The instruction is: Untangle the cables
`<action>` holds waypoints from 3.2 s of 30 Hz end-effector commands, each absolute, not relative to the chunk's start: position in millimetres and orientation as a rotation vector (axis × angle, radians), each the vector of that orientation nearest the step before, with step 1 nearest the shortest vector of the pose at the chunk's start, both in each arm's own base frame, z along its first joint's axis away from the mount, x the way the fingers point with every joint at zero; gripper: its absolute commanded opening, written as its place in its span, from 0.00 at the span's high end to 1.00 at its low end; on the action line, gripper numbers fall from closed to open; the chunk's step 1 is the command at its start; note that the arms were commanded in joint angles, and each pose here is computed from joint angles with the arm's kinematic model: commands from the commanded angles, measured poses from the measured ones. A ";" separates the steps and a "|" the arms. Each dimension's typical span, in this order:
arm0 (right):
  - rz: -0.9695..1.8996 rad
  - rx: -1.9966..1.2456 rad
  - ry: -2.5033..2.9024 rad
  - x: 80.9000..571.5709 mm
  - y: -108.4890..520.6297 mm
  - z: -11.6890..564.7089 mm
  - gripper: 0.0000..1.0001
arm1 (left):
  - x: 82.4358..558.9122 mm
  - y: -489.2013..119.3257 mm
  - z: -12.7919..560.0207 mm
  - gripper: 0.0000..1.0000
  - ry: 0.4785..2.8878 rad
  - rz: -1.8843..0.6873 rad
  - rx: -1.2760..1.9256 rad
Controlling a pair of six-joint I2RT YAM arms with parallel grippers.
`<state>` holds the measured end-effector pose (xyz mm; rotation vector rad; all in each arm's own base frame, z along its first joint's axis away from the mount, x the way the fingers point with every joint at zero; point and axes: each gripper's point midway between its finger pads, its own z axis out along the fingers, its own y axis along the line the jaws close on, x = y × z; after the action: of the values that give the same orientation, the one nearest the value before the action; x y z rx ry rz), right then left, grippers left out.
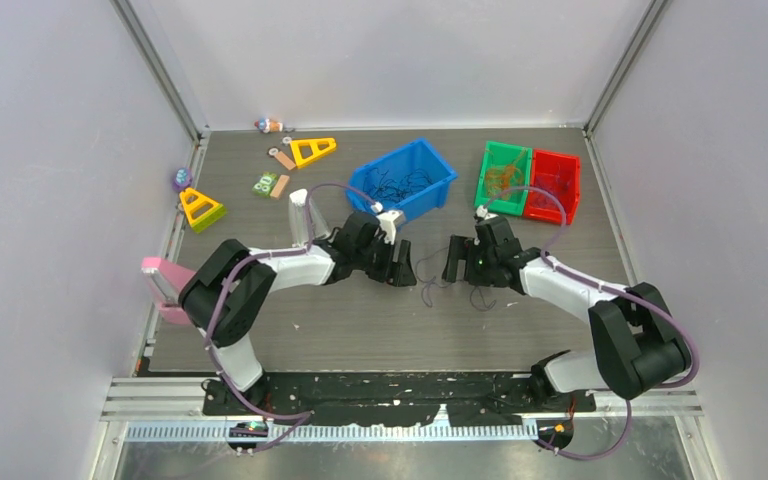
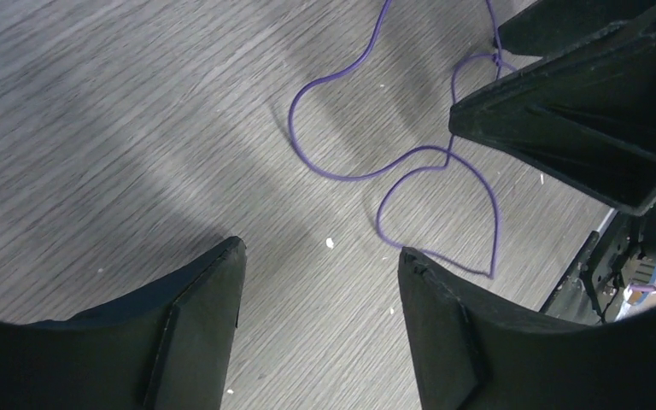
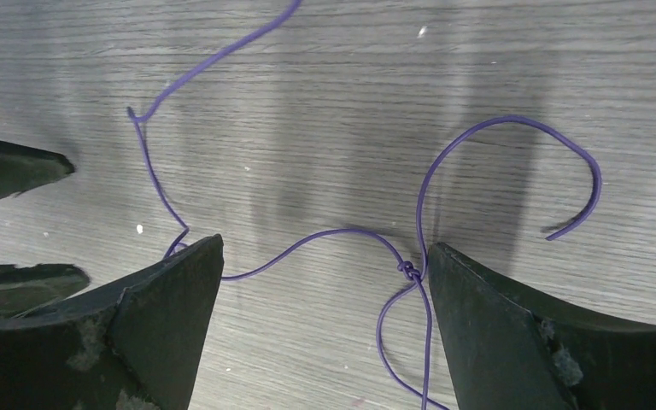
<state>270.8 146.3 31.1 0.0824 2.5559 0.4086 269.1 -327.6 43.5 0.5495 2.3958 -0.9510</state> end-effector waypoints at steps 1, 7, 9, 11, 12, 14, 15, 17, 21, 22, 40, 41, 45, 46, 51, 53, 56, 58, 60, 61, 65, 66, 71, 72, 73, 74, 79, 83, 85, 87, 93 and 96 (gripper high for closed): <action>0.553 0.107 2.496 274.3 165.0 51.2 0.05 | 271.1 -350.8 60.5 0.38 2.345 -1.053 0.582; 0.697 0.125 2.496 268.9 182.3 54.3 0.05 | 259.1 -363.8 51.0 0.49 2.378 -1.062 0.612; 0.751 0.150 2.491 267.9 188.6 55.0 0.05 | 256.3 -365.7 44.9 0.54 2.402 -1.062 0.608; 0.784 0.163 2.496 265.7 192.1 54.0 0.05 | 254.3 -367.0 41.6 0.58 2.415 -1.064 0.605; 0.791 0.164 2.499 264.9 193.0 53.5 0.05 | 253.6 -366.9 39.4 0.59 2.423 -1.064 0.602; 0.790 0.157 2.504 263.0 194.8 53.1 0.05 | 252.4 -366.6 36.4 0.61 2.433 -1.059 0.603; 0.786 0.148 2.512 260.7 196.1 52.3 0.05 | 252.5 -366.4 34.9 0.61 2.439 -1.056 0.599; 0.768 0.133 2.524 258.3 197.8 50.9 0.05 | 251.9 -366.0 31.7 0.62 2.451 -1.051 0.596; 0.687 0.092 2.560 252.3 197.5 45.5 0.05 | 251.1 -365.0 27.5 0.64 2.469 -1.042 0.586; 0.646 0.075 2.567 251.2 196.3 44.3 0.05 | 250.8 -364.4 26.4 0.64 2.473 -1.041 0.583; 0.184 -0.060 2.602 250.7 188.2 19.0 0.25 | 274.7 -347.4 54.7 0.68 2.380 -1.071 0.483; 0.149 -0.093 2.603 248.0 190.6 17.3 0.25 | 277.8 -342.6 60.5 0.68 2.360 -1.089 0.465; 0.016 -0.156 2.594 249.0 191.8 18.4 0.21 | 292.2 -317.6 85.0 0.69 2.259 -1.137 0.365; -0.010 -0.163 2.602 247.6 190.1 14.8 0.21 | 292.7 -310.3 88.1 0.70 2.245 -1.143 0.344; -0.111 -0.216 2.618 241.6 188.5 8.1 0.21 | 301.2 -278.7 105.2 0.70 2.155 -1.133 0.250; -0.164 -0.239 2.624 239.8 185.9 5.3 0.21 | 302.4 -271.0 112.0 0.70 2.123 -1.131 0.229; -0.210 -0.271 2.640 236.4 183.4 0.0 0.40 | 301.6 -265.6 116.9 0.70 2.104 -1.118 0.227; -0.231 -0.282 2.646 235.6 181.0 -2.1 0.75 | 300.7 -263.8 118.4 0.70 2.099 -1.109 0.232; -0.246 -0.278 2.642 235.7 178.9 -1.6 0.90 | 300.0 -263.3 120.4 0.70 2.095 -1.105 0.237; -0.247 -0.272 2.631 237.1 178.2 0.8 0.91 | 299.3 -263.1 119.9 0.70 2.096 -1.104 0.239; -0.190 -0.233 2.580 243.6 181.0 19.0 0.94 | 298.7 -262.1 120.9 0.70 2.089 -1.100 0.243; -0.174 -0.222 2.567 245.7 180.6 24.0 0.95 | 298.5 -261.9 121.5 0.71 2.085 -1.099 0.245; -0.032 -0.063 2.458 269.3 160.1 79.9 0.95 | 297.0 -261.1 126.7 0.71 2.053 -1.099 0.264; -0.016 -0.050 2.449 273.3 153.2 86.9 0.95 | 296.7 -261.6 128.7 0.71 2.042 -1.104 0.270; 0.029 0.019 2.424 281.3 140.3 102.0 0.95 | 296.4 -262.3 131.0 0.71 2.031 -1.110 0.276; 0.040 0.023 2.412 285.0 133.9 110.7 0.95 | 295.7 -262.9 132.9 0.71 2.021 -1.116 0.284; -0.049 0.179 2.287 318.8 65.3 171.3 0.95 | 293.1 -262.6 140.6 0.72 1.966 -1.130 0.297; -0.074 0.298 2.211 339.4 23.5 209.8 0.95 | 292.4 -262.7 142.3 0.72 1.951 -1.135 0.301; -0.068 0.354 2.152 348.5 9.4 233.7 0.95 | 291.7 -263.4 142.8 0.72 1.947 -1.140 0.306; -0.075 0.399 2.098 359.3 -1.6 255.9 0.95 | 291.1 -264.5 143.4 0.72 1.945 -1.148 0.310; -0.012 0.496 2.031 402.5 -33.7 298.3 0.95 | 289.8 -265.4 144.1 0.72 1.933 -1.159 0.316; 0.014 0.532 2.010 424.3 -44.5 309.0 0.95 | 290.3 -264.9 145.0 0.72 1.926 -1.153 0.320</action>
<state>399.7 -34.6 292.0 0.5116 2.0344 -0.0490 286.9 -262.5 123.9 0.2808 2.0274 -1.1377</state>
